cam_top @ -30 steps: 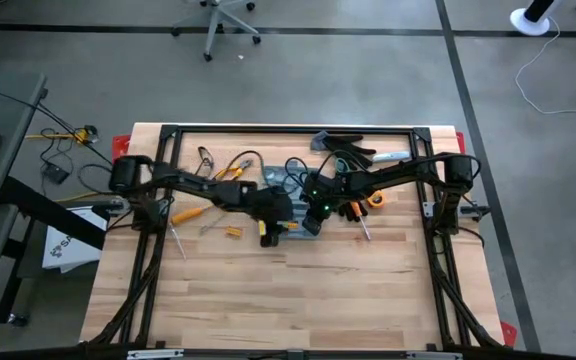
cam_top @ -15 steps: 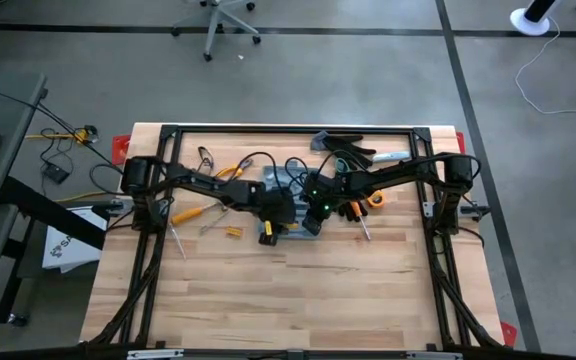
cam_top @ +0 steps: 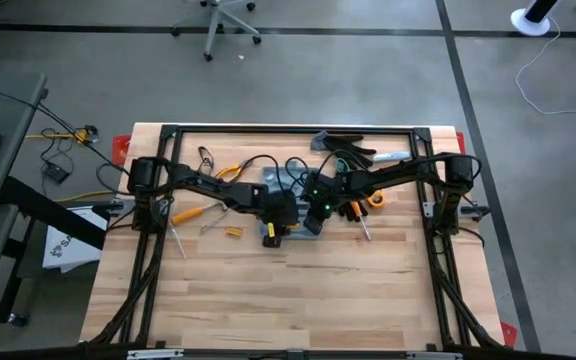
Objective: Prefit tool cases
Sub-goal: Remove the yellow screwdriver bits from the gray toolbox
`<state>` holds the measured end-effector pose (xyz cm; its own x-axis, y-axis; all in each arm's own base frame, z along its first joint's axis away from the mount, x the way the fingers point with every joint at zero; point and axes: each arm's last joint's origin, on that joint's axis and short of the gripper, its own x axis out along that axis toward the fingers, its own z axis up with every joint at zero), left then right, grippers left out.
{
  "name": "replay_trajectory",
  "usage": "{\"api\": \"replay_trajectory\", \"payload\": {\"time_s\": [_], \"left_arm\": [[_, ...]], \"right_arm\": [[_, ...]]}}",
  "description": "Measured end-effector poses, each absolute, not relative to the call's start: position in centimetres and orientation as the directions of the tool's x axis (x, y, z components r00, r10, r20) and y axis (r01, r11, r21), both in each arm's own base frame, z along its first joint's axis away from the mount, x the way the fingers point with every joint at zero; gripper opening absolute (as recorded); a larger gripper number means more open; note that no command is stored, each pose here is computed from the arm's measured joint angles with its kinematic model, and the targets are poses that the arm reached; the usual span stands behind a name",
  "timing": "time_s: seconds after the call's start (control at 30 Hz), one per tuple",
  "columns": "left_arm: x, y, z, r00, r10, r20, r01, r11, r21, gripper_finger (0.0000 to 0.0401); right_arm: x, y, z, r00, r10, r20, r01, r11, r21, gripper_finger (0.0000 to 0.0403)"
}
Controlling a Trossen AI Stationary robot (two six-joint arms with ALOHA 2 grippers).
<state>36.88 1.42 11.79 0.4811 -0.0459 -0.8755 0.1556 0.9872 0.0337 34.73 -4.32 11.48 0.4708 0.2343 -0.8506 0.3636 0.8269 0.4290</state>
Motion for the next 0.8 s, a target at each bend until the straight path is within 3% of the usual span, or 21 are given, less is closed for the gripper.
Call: {"api": "replay_trajectory", "payload": {"time_s": [0.43, 0.8], "left_arm": [[36.6, 1.6, 13.1, 0.511, 0.028, -0.859, 0.096, 0.991, 0.089, 0.0149], [36.8, 1.7, 11.9, 0.483, 0.03, -0.875, 0.07, 0.995, 0.072, 0.0149]], "right_arm": [[34.8, -4.4, 11.5, 0.478, 0.217, -0.851, 0.369, 0.83, 0.418, 0.0], [34.8, -4.4, 11.5, 0.479, 0.218, -0.85, 0.367, 0.83, 0.419, 0.0]]}}
